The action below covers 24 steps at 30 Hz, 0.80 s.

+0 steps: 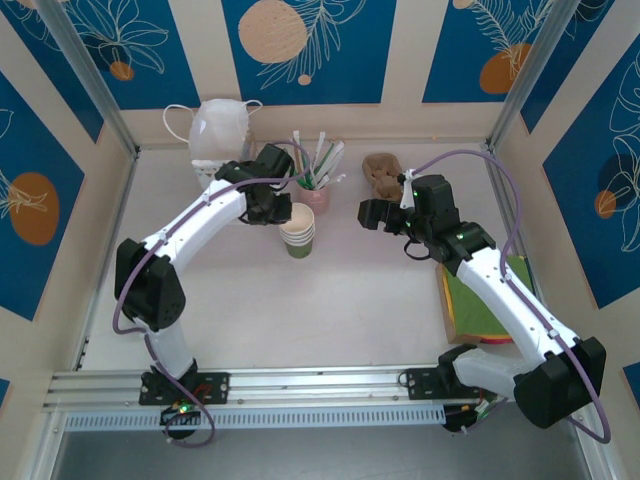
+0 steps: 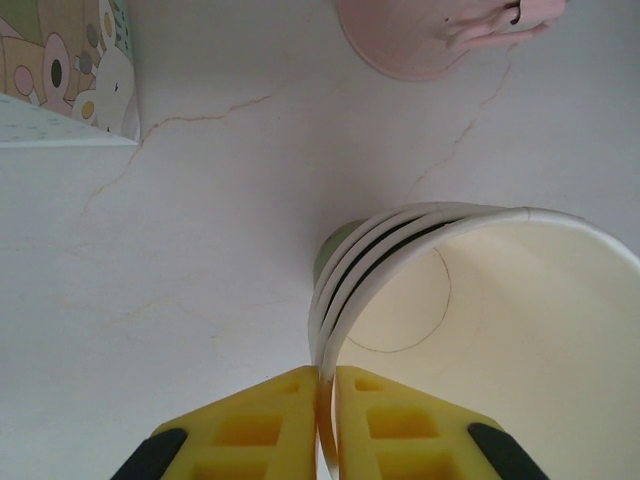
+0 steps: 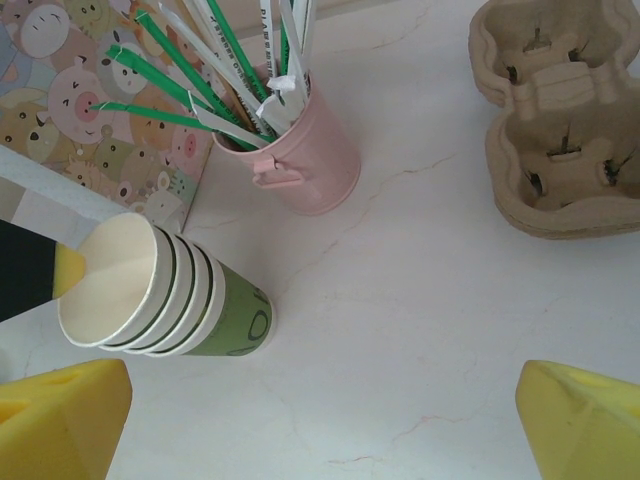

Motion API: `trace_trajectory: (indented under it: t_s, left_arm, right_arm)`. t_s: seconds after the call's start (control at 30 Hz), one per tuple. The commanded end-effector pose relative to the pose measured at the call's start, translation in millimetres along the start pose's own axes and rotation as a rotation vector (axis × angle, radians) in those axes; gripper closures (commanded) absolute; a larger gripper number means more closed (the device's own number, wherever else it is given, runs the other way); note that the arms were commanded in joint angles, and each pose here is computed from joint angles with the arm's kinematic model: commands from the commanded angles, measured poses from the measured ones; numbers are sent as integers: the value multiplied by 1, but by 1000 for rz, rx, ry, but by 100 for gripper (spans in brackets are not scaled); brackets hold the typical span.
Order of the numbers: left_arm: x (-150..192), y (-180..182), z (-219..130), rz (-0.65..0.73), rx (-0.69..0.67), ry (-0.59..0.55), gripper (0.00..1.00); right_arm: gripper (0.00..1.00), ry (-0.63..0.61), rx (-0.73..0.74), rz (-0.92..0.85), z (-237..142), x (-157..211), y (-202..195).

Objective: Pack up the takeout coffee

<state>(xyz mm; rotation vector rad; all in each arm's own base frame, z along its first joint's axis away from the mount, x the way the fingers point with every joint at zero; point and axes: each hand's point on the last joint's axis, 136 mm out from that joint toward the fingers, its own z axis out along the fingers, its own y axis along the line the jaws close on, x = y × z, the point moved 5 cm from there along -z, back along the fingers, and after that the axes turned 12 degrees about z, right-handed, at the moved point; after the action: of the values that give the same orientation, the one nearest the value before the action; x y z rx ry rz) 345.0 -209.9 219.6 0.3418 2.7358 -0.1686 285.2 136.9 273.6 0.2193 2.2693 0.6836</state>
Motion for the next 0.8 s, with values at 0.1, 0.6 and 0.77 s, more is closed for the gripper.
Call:
trace_trajectory:
  t_s: [0.1, 0.6, 0.77]
  left_arm:
    - [-2, -7, -1, 26, 9, 17, 94]
    - [-13, -4, -21, -6, 46, -29, 100]
    - [-17, 1, -27, -22, 59, -42, 100]
  right_arm:
    - [1, -20, 11, -8, -4, -5, 3]
    - [1, -24, 9, -11, -6, -7, 5]
    - [1, -23, 5, -3, -7, -7, 6]
